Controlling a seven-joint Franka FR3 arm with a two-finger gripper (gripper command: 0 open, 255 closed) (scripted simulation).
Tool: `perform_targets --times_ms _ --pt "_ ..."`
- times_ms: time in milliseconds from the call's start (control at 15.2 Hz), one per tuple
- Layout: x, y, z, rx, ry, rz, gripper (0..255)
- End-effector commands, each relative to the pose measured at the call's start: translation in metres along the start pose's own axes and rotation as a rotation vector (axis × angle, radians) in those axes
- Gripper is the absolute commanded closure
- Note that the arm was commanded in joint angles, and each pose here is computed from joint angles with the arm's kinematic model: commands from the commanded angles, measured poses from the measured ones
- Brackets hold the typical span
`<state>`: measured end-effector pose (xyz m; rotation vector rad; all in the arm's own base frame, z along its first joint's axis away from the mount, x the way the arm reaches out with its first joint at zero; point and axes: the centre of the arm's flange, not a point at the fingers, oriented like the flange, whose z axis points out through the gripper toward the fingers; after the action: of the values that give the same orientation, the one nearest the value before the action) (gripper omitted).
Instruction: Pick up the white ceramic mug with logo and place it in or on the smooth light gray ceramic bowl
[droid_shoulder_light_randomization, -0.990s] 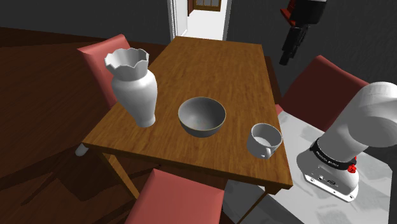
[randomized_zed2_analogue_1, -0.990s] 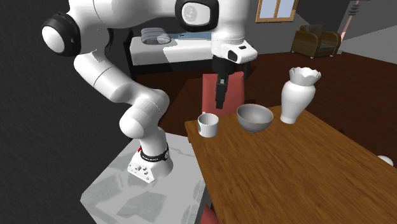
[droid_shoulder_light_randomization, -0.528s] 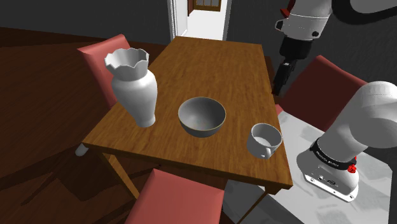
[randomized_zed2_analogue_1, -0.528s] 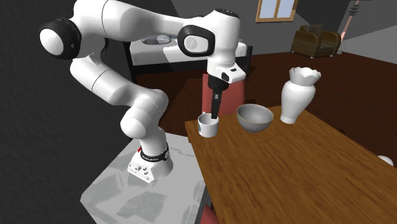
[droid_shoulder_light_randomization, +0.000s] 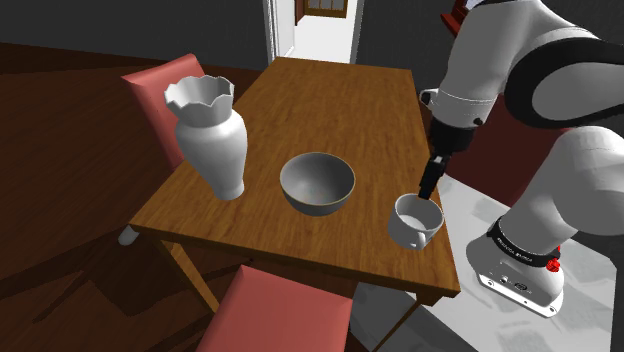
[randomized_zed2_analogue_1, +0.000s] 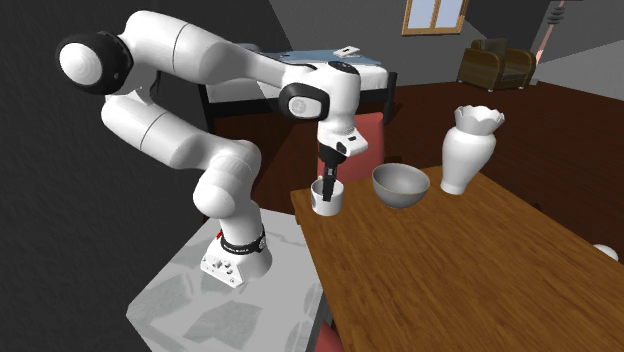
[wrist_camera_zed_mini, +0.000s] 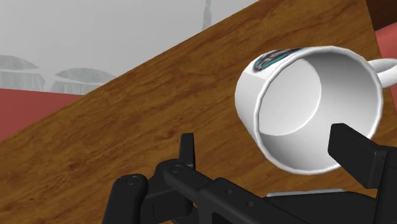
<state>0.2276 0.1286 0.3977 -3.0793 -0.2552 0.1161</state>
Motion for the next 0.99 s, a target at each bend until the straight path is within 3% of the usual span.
perform_targets --times_ms 0,462,924 --pt "-0.002 -0.006 0.017 -0.003 -0.001 -0.002 0" --pt "-0.002 -0.006 0.052 -0.003 -0.001 -0.002 0" --pt "-0.002 -0.006 0.052 -0.003 -0.001 -0.002 0"
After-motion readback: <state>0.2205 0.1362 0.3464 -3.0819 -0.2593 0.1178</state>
